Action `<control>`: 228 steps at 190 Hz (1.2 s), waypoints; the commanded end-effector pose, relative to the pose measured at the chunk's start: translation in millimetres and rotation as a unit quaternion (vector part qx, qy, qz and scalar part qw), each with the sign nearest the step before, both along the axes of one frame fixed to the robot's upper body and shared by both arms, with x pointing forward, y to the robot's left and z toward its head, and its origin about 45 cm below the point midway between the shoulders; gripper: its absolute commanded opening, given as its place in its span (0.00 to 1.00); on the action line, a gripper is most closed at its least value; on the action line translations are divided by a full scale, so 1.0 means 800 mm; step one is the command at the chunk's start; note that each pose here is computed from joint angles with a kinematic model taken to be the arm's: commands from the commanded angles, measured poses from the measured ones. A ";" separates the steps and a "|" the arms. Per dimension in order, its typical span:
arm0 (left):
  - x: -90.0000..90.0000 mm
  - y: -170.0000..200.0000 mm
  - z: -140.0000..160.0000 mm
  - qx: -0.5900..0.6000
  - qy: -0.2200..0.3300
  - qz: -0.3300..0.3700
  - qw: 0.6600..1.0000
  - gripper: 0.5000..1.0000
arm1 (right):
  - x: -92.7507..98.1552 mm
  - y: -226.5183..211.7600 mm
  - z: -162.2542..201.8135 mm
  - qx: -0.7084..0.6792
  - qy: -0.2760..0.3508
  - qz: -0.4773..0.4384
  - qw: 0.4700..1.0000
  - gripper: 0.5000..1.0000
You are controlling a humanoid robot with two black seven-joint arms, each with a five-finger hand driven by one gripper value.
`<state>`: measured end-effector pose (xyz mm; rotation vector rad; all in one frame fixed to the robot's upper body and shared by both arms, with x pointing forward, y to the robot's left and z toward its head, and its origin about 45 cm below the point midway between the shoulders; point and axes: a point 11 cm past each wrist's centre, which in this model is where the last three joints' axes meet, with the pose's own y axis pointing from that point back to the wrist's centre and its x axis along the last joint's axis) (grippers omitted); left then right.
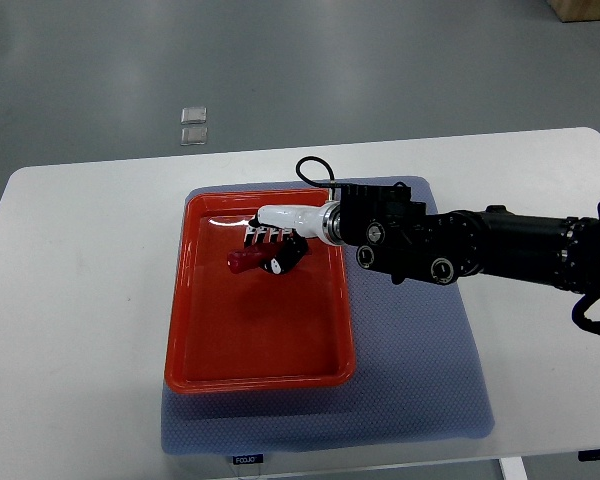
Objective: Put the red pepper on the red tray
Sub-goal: 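Carry the pepper with the right hand over the red tray, then open the right hand fingers to drop the pepper in the tray, then lift the open right hand up away from the tray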
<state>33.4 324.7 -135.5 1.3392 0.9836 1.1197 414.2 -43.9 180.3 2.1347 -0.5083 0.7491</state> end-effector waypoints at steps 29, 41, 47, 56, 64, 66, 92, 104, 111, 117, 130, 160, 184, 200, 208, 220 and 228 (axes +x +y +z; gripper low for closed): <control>0.000 -0.001 0.000 -0.001 0.000 0.000 1.000 1.00 | -0.005 -0.007 -0.016 0.004 0.007 -0.014 1.000 0.14; 0.000 -0.002 0.000 -0.002 0.000 0.000 1.000 1.00 | -0.006 -0.008 -0.018 0.005 0.008 -0.015 1.000 0.18; 0.000 -0.001 0.000 -0.001 0.000 0.000 1.000 1.00 | -0.006 -0.008 -0.018 0.005 0.007 -0.015 1.000 0.22; 0.000 -0.001 0.000 -0.001 0.000 0.000 1.000 1.00 | -0.006 -0.007 -0.017 0.006 0.007 -0.013 1.000 0.29; 0.000 -0.001 0.000 -0.001 0.000 0.000 1.000 1.00 | -0.006 -0.007 -0.017 0.006 0.007 -0.013 1.000 0.35; 0.000 -0.001 0.000 -0.001 0.000 0.000 1.000 1.00 | -0.006 -0.007 -0.017 0.006 0.007 -0.013 1.000 0.37; 0.000 0.000 0.000 0.000 0.000 0.000 1.000 1.00 | -0.005 -0.006 -0.016 0.009 0.009 -0.013 1.000 0.73; 0.000 0.001 0.000 0.001 0.000 0.001 1.000 1.00 | -0.005 -0.006 -0.014 0.011 0.010 -0.014 1.000 0.74; 0.000 0.002 0.000 0.002 0.000 0.000 1.000 1.00 | -0.005 -0.005 -0.014 0.013 0.012 -0.015 1.000 0.74; 0.001 0.002 0.000 0.002 -0.001 0.000 1.000 1.00 | -0.004 -0.005 -0.012 0.015 0.012 -0.016 1.000 0.76; 0.000 0.002 0.000 0.002 0.000 0.000 1.000 1.00 | -0.003 -0.003 -0.009 0.019 0.016 -0.019 0.999 0.79; 0.000 0.002 0.000 0.002 0.000 0.001 1.000 1.00 | 0.008 -0.016 0.002 0.027 0.012 -0.034 0.999 0.79; 0.000 0.002 0.000 0.002 0.000 0.000 1.000 1.00 | 0.036 -0.035 0.043 0.080 -0.005 -0.073 0.994 0.79; 0.000 0.002 0.000 0.002 0.000 0.000 1.000 1.00 | 0.048 -0.050 0.064 0.159 -0.002 -0.108 0.981 0.80; 0.000 0.000 0.000 0.000 0.000 0.000 1.000 1.00 | 0.052 -0.060 0.067 0.211 0.012 -0.137 0.968 0.80; 0.000 0.000 0.000 0.000 0.000 0.000 1.000 1.00 | 0.058 -0.076 0.070 0.295 0.041 -0.188 0.936 0.80; 0.000 0.000 0.000 0.000 0.000 0.000 1.000 1.00 | 0.060 -0.091 0.067 0.348 0.067 -0.228 0.907 0.81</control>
